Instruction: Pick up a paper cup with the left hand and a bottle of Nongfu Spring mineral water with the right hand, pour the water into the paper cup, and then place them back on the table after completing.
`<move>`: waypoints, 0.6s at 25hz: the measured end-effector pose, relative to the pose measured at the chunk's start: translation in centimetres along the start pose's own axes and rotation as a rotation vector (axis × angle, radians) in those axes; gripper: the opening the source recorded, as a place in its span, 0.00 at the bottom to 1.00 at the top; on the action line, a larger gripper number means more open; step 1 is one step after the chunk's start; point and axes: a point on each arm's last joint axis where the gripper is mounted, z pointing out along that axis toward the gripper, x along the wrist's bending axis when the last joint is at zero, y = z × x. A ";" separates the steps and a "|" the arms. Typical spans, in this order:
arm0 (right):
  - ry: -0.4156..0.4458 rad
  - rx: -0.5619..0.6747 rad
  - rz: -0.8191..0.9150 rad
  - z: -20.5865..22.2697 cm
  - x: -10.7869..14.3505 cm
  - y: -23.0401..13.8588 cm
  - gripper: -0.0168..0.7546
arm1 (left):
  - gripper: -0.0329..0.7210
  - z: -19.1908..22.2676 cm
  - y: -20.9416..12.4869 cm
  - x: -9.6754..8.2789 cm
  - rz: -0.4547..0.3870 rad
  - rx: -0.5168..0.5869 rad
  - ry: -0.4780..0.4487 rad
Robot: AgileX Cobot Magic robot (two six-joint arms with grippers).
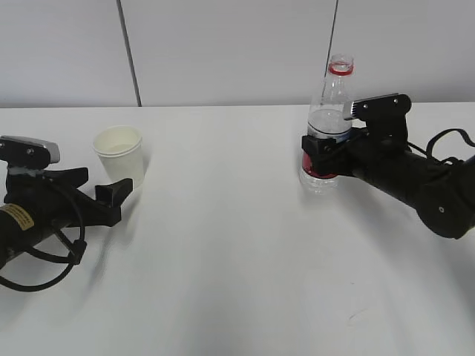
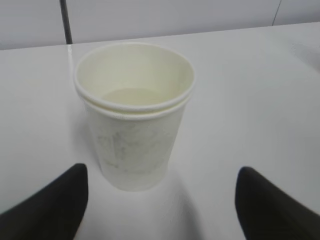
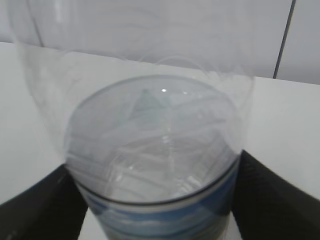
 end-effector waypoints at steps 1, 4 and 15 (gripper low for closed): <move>0.000 0.000 0.000 -0.2 0.0 0.1 0.80 | 0.78 0.0 0.0 0.0 0.000 0.000 0.000; 0.000 0.006 0.002 -0.8 0.1 0.1 0.80 | 0.78 0.0 0.0 0.0 0.000 0.000 0.001; 0.002 0.027 0.004 -2.7 0.4 0.0 0.80 | 0.78 0.0 0.0 0.0 -0.001 0.000 0.001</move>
